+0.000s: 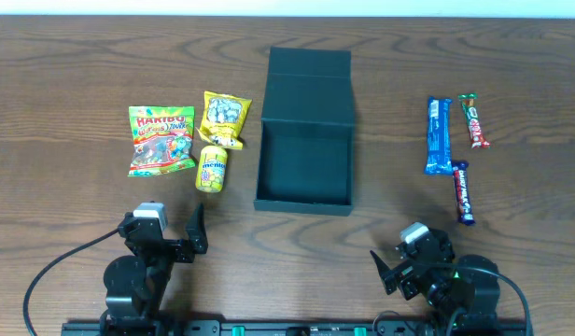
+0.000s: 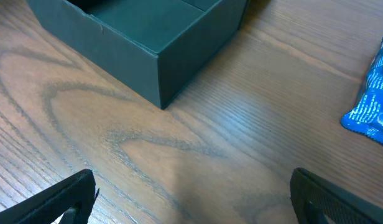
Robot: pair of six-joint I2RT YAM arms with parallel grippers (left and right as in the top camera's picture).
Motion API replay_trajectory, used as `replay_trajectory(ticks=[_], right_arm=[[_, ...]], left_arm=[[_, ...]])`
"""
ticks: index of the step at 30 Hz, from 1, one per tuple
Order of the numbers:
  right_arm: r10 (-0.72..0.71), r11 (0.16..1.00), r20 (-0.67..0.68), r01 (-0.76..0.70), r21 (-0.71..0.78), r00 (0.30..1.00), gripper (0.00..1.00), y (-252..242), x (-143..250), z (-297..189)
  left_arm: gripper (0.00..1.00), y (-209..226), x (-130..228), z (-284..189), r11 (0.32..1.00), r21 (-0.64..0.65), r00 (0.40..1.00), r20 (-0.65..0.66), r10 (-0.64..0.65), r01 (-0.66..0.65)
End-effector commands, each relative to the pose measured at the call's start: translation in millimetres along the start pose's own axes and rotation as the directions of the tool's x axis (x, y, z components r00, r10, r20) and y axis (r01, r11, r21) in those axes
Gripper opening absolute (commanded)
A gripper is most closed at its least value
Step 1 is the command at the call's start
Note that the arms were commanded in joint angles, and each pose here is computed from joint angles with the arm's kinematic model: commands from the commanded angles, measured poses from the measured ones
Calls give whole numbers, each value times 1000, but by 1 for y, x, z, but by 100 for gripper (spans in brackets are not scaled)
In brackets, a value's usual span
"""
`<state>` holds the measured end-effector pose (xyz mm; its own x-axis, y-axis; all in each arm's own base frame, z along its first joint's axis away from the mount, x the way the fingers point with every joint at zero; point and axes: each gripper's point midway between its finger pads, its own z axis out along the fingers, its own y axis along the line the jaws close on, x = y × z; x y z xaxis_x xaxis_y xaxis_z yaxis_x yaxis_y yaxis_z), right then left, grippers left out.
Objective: Pack container
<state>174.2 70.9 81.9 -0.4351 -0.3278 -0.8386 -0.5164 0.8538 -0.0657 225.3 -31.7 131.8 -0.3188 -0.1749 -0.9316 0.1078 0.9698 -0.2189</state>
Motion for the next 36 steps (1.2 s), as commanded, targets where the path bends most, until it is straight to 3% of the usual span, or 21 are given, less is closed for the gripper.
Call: replay_trajectory(ticks=[1,29,36], right_arm=[[-9,1000,8,9,-12,1000,99,3,0,1],[-9,1000,8,9,-12,1000,99,3,0,1],[-9,1000,8,9,-12,1000,99,3,0,1]], left_arm=[[95,2,9,3,1000,1,1000,-19,14,-14],[95,2,9,3,1000,1,1000,-19,13,-13],[95,-13,11,2,950,74,952,-56,-301,305]])
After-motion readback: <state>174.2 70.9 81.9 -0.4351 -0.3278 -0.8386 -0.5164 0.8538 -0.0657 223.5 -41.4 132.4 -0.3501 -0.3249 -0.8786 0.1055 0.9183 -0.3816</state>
